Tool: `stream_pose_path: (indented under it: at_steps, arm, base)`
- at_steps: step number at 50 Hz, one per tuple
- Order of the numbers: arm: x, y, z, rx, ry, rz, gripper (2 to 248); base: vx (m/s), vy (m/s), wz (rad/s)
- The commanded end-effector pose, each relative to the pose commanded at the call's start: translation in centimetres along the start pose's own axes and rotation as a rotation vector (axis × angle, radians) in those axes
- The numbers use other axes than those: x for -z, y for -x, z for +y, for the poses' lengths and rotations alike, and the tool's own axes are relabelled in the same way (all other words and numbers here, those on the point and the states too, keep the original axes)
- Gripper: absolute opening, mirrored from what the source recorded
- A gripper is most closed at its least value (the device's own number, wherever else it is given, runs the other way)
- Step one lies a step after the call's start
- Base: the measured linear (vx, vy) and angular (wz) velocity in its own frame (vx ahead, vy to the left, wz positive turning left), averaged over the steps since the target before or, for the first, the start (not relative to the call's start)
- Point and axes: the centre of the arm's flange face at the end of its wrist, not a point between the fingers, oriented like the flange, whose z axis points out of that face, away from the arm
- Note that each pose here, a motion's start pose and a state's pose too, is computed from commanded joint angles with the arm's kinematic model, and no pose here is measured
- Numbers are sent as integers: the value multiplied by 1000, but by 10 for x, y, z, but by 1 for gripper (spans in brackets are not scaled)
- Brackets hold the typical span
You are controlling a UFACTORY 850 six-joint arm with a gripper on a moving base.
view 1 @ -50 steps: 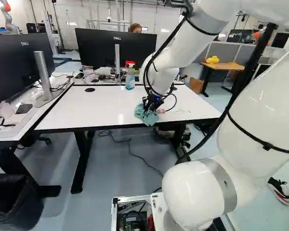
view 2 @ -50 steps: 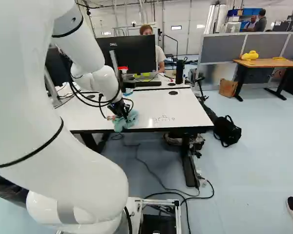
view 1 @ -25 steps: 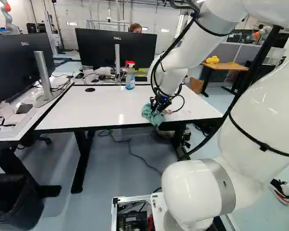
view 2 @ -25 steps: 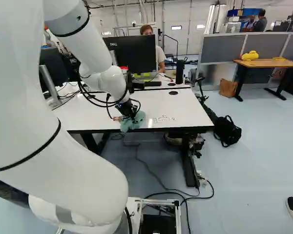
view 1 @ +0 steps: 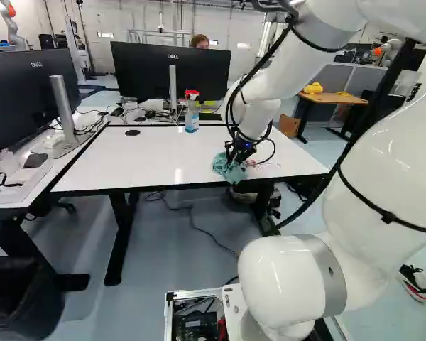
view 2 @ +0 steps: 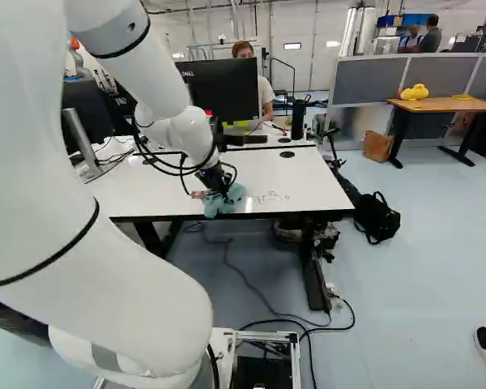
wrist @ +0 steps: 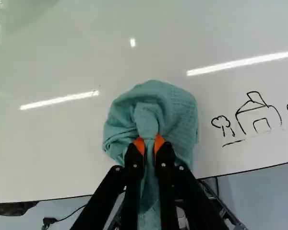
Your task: Clean the table with the green towel
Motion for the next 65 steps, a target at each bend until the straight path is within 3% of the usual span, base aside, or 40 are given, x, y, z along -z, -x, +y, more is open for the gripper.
stream_pose_path:
  at_steps: [22, 65]
  arm:
    - [20, -11, -37, 76, -52, 54, 42]
    - [16, -6, -110, 224, -135, 33, 42]
  base:
    - [0, 0, 0]
    - [0, 0, 0]
